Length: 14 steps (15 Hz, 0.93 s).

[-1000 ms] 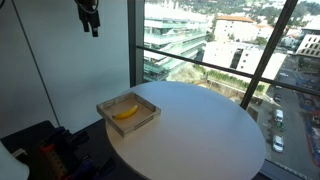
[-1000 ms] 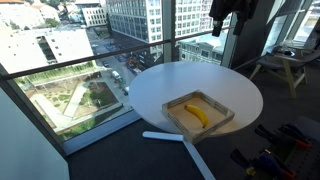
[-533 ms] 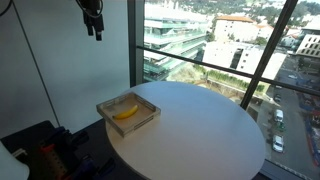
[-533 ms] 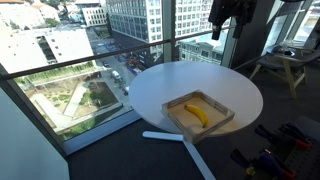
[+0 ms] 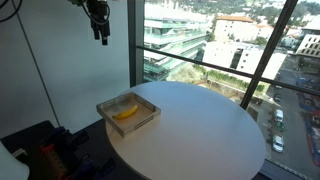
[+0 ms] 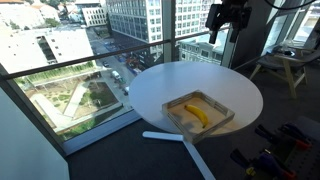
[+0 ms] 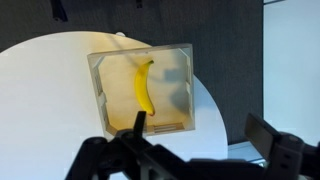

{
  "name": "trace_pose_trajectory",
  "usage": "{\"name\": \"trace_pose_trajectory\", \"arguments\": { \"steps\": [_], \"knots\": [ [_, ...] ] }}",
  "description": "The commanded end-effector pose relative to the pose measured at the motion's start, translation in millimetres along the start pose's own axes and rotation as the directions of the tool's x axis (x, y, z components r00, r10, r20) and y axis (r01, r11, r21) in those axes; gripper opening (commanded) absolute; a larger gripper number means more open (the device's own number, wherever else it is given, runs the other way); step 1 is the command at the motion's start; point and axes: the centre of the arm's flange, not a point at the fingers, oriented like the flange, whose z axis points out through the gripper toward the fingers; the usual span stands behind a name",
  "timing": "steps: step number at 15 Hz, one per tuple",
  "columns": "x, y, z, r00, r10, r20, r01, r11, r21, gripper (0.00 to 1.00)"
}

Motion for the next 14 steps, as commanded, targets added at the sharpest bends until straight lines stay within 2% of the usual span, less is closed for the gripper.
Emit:
{"name": "trace_pose_trajectory", "arguments": {
  "steps": [1,14],
  "knots": [
    [18,3,7,1.0,0.012,-0.007,-0.012,1.0,-0.012,1.0],
    [57,6,65,0.999,0.028,0.026,-0.027,0.999,-0.022,1.0]
  ]
}}
